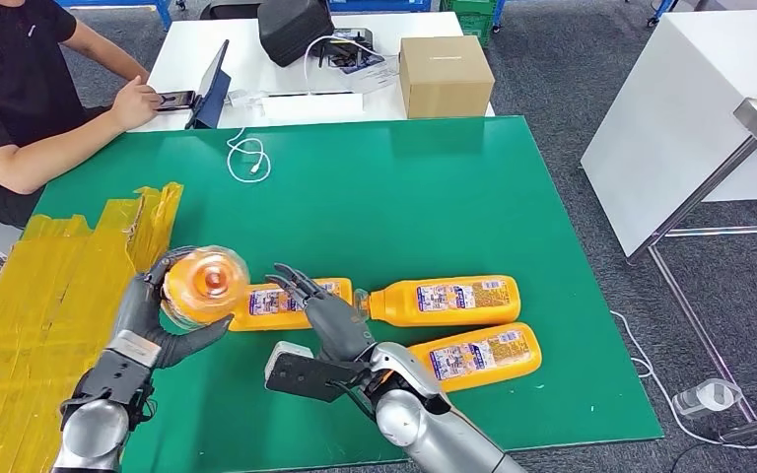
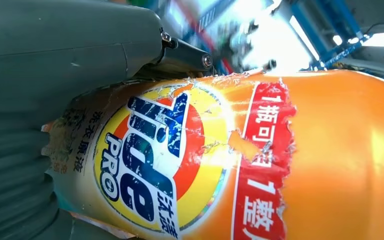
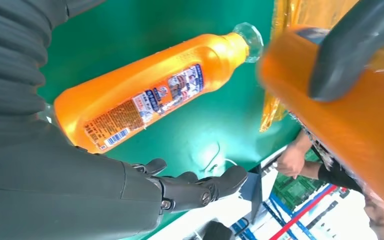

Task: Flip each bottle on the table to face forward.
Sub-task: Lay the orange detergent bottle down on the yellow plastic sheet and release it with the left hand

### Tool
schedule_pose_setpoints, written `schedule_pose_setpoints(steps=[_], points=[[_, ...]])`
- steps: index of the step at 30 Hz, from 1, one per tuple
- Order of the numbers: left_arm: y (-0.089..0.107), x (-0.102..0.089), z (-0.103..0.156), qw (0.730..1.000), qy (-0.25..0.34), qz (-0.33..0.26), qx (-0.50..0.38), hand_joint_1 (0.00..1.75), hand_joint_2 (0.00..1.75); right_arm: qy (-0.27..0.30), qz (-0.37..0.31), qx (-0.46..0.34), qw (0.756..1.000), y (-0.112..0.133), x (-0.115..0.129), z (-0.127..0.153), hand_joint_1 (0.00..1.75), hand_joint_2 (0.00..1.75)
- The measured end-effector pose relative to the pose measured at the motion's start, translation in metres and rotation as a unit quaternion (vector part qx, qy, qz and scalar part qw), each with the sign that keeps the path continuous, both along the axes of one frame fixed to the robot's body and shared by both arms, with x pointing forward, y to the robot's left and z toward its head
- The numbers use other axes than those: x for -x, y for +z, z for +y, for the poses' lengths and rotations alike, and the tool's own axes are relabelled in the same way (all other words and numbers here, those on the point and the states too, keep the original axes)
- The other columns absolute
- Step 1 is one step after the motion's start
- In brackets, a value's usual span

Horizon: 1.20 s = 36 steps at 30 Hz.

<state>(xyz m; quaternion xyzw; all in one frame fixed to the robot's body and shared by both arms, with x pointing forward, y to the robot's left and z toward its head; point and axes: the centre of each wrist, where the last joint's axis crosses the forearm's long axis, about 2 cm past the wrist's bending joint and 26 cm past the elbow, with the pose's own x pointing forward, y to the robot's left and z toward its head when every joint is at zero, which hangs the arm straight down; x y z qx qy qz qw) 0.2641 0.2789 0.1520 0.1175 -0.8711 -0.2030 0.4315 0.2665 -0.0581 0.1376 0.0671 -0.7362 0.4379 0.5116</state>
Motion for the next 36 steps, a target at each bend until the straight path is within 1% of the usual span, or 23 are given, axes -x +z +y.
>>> schedule_pose_setpoints(steps=[3,9,13,16,19,22,26,29,32,36], points=[[0.004,-0.008,0.012,0.995,0.051,-0.022,-0.086,1.75,1.75,-0.002,0.003,0.005,1.000,-0.002,-0.002,-0.003,0.00,1.75],[0.006,-0.021,0.036,0.976,0.114,-0.036,-0.179,1.75,1.75,-0.002,0.006,0.014,1.000,-0.004,-0.006,-0.005,0.00,1.75],[0.004,-0.028,0.067,0.943,0.198,-0.058,-0.262,1.75,1.75,-0.001,0.002,0.021,1.000,-0.002,-0.012,-0.005,0.00,1.75],[0.003,-0.029,0.086,0.925,0.236,-0.071,-0.290,1.75,1.75,-0.002,0.001,0.024,1.000,-0.001,-0.016,-0.004,0.00,1.75],[0.000,-0.029,0.096,0.920,0.245,-0.066,-0.299,1.75,1.75,-0.002,0.002,0.025,1.000,0.000,-0.018,-0.003,0.00,1.75],[-0.002,-0.029,0.099,0.915,0.253,-0.062,-0.307,1.75,1.75,-0.003,0.002,0.027,1.000,-0.001,-0.019,-0.002,0.00,1.75],[-0.004,-0.029,0.108,0.903,0.269,-0.052,-0.332,1.75,1.75,-0.008,-0.002,0.033,0.999,-0.002,-0.020,-0.002,0.00,1.75],[-0.010,-0.028,0.117,0.893,0.261,-0.026,-0.365,1.75,1.75,-0.009,-0.002,0.036,0.999,-0.003,-0.021,-0.003,0.00,1.75],[-0.018,-0.028,0.126,0.889,0.245,0.010,-0.386,1.75,1.75,-0.009,-0.002,0.039,0.999,-0.003,-0.022,-0.003,0.00,1.75],[-0.032,-0.026,0.133,0.884,0.223,0.050,-0.409,1.75,1.75,-0.010,-0.007,0.046,0.999,-0.001,-0.027,-0.004,0.00,1.75]])
